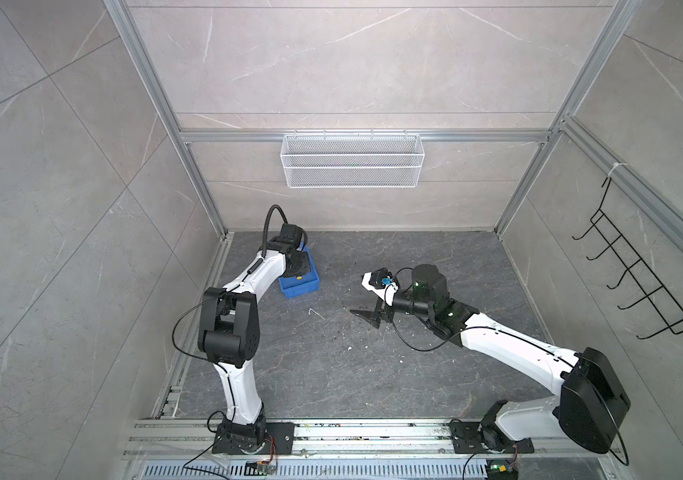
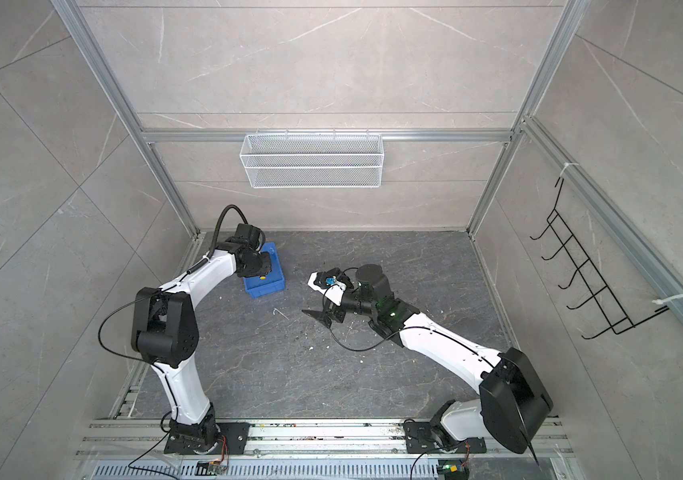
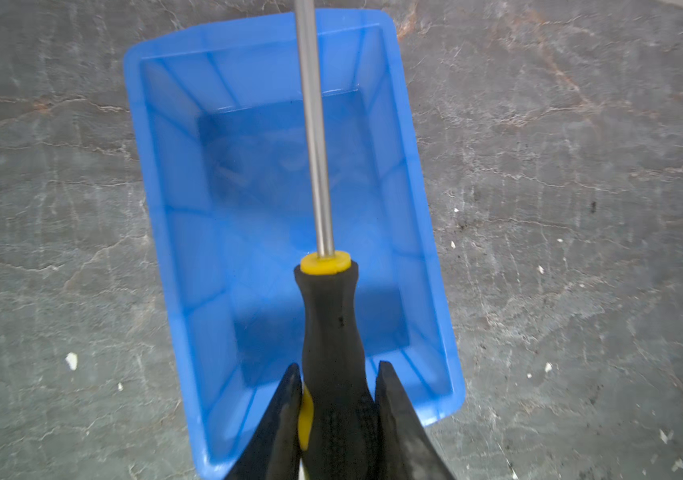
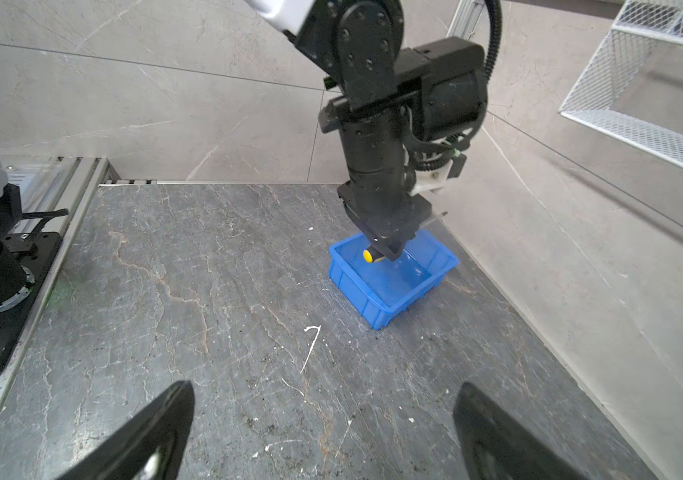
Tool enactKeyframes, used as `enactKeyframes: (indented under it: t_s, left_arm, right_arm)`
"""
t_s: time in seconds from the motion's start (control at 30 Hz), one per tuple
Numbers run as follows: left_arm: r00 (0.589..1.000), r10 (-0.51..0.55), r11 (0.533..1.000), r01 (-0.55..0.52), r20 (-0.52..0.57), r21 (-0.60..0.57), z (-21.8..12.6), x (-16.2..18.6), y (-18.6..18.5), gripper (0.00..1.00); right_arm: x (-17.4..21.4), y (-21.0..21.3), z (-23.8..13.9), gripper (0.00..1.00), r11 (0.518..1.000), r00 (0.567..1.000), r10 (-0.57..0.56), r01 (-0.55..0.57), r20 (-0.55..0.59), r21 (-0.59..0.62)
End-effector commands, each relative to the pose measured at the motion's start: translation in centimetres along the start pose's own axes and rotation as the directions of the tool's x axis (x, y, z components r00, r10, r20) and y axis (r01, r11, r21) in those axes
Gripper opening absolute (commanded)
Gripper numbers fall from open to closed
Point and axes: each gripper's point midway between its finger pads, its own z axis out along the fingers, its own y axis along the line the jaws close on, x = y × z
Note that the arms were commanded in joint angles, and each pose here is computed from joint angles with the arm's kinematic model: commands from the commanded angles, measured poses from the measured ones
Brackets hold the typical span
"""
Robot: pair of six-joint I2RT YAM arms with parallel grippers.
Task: Put the screwdriver in the bin
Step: 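Carry the screwdriver with the left gripper over the blue bin, then open the left gripper to drop the screwdriver into the bin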
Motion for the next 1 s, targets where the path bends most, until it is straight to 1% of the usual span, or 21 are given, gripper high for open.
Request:
enactKeyframes:
  t_s: [0.0, 0.43, 0.73, 0.83, 0.97]
  left_arm:
    - [1.0, -0.027, 0.999, 0.026, -0.014, -0.037, 0.1, -0.5, 0.6, 0.0]
    - [0.992, -0.07, 0.996, 0.064, -0.107, -0.056, 4.3, 1.0, 1.6, 0.0]
    - [0.988, -0.082, 0.995, 0.074, -0.131, -0.068, 5.5, 1.5, 1.9, 0.0]
    - [0.988, -0.087, 0.994, 0.078, -0.127, -0.079, 5.4, 1.4, 2.1, 0.13]
    - [0.99, -0.079, 0.995, 0.071, -0.113, -0.076, 4.7, 0.9, 2.0, 0.34]
  right_arm:
    - [-0.5, 0.2, 0.6, 0.99, 1.0, 1.0, -0.021, 0.021, -0.005, -0.008]
    - [0.1, 1.3, 0.4, 0.99, 1.0, 0.999, -0.021, 0.02, -0.028, -0.015]
    - [0.5, 1.2, 0.4, 0.99, 1.0, 0.998, -0.03, 0.03, -0.053, 0.0]
    - [0.2, 1.1, 0.4, 0.99, 0.999, 0.998, -0.035, 0.035, -0.049, 0.0]
    - [0.0, 1.0, 0.3, 0.99, 0.999, 0.998, -0.041, 0.041, -0.047, 0.007]
